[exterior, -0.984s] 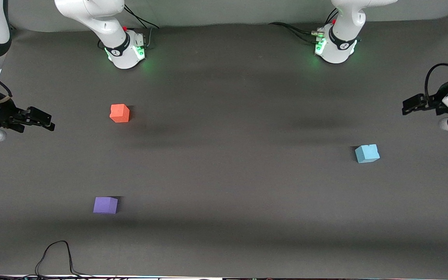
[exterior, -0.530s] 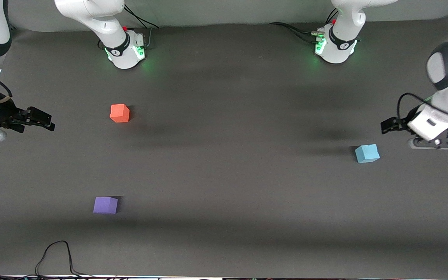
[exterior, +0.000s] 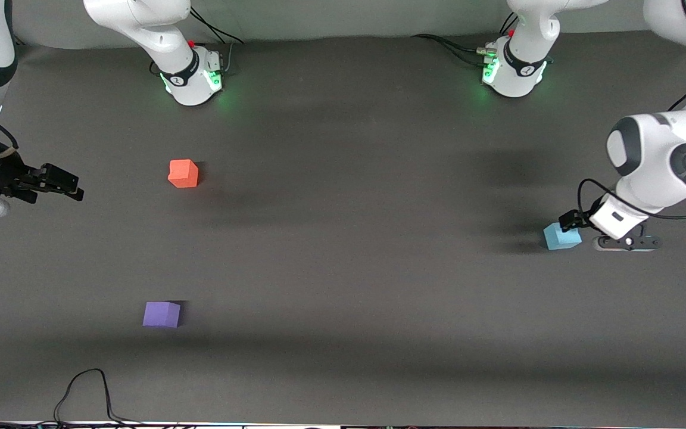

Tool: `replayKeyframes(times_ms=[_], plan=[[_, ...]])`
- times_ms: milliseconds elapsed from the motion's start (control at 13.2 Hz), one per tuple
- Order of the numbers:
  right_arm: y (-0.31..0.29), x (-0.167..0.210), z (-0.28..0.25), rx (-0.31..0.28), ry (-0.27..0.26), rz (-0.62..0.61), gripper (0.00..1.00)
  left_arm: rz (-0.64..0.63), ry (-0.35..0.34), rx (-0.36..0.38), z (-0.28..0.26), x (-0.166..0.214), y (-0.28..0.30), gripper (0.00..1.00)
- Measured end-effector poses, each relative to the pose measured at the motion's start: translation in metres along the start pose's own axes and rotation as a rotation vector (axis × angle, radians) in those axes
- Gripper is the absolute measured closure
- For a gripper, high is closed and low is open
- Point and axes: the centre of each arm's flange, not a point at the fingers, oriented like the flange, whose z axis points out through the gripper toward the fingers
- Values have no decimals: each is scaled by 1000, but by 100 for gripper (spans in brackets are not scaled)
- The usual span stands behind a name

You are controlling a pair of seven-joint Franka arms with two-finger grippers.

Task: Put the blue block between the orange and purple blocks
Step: 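Lower the left gripper and grasp the light blue cube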

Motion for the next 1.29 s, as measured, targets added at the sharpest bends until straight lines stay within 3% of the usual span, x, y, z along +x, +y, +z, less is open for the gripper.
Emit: replayKeyframes(times_ms=[530,681,908,1135,1286], plan=[[0,0,0,0,0,0,0,2,-2,-5,63,-15,3,0],[0,0,0,0,0,0,0,1,-5,-5,65,-15,3,7],[0,0,0,0,0,0,0,1,-2,-5,64,-15,3,41],[0,0,0,0,0,0,0,0,6,-4,59,-10,3,41],[0,0,0,0,0,0,0,-2,-31,-5,35,2,0,41]])
